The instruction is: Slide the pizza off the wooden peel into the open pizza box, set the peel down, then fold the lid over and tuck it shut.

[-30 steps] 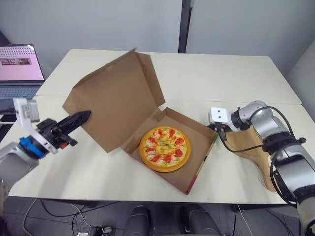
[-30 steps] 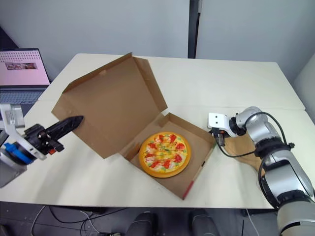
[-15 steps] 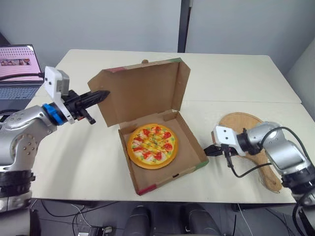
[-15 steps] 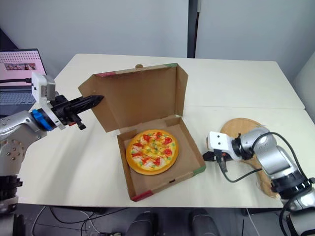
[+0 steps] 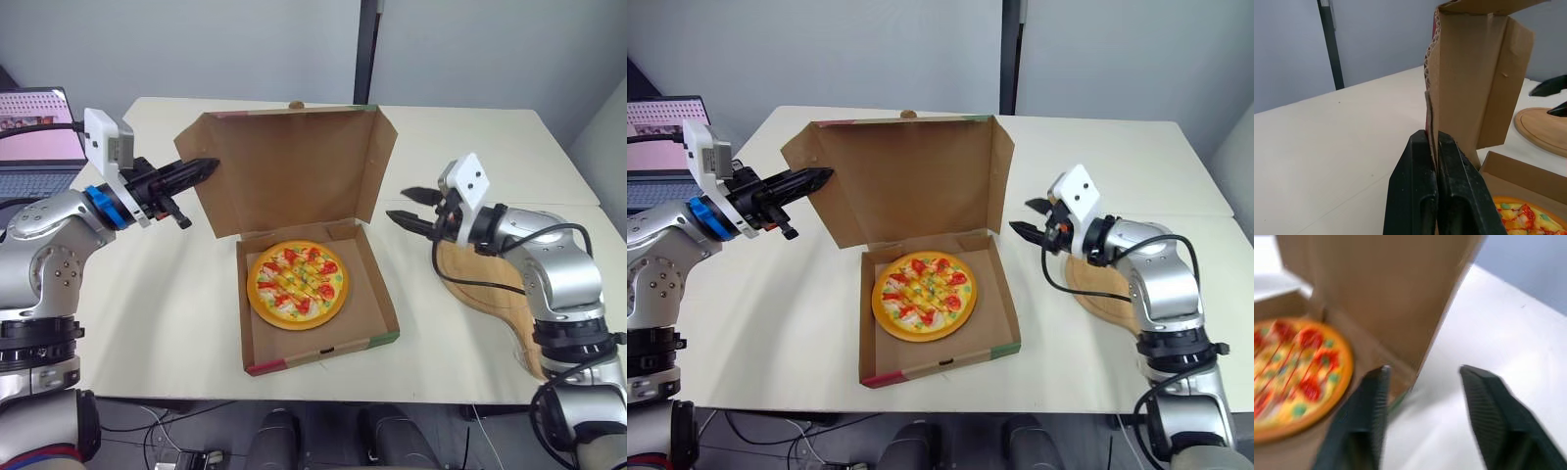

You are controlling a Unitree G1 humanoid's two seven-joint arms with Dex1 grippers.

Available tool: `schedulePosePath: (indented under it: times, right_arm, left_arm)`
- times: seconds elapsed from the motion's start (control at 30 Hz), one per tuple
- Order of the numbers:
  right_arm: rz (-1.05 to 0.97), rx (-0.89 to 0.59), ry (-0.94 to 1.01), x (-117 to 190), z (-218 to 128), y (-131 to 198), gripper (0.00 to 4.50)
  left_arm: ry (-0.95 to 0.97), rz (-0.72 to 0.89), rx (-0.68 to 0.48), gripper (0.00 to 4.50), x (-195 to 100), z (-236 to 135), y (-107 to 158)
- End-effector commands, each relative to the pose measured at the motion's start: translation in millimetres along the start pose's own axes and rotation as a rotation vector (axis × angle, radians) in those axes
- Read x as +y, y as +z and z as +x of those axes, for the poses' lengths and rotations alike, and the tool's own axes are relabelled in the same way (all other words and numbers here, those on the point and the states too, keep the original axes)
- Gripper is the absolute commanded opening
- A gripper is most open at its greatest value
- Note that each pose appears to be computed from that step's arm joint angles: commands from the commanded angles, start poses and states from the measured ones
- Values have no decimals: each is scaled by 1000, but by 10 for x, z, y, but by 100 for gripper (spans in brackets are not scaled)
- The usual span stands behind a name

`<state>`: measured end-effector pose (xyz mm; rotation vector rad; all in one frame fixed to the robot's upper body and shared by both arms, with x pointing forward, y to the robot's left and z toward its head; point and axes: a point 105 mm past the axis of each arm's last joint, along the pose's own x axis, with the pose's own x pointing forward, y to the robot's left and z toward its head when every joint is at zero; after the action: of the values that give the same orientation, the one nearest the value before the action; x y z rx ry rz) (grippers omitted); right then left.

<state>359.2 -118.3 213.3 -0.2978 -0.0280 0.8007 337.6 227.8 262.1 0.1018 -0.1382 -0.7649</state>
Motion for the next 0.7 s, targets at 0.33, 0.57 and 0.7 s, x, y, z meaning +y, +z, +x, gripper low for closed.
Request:
schedulePosePath:
  times: [0.33, 0.57, 0.7]
  right_arm:
    - [154, -167, -97, -55, 190, 574, 382]
    - [149, -179, -107, -45, 239, 633, 174]
    - [122, -182, -127, -59, 217, 655, 20]
  left_arm:
    - [-19, 53, -62, 0, -37, 39, 198]
    - [-27, 56, -69, 0, -53, 101, 223]
    - [-74, 55, -46, 0, -154, 161, 235]
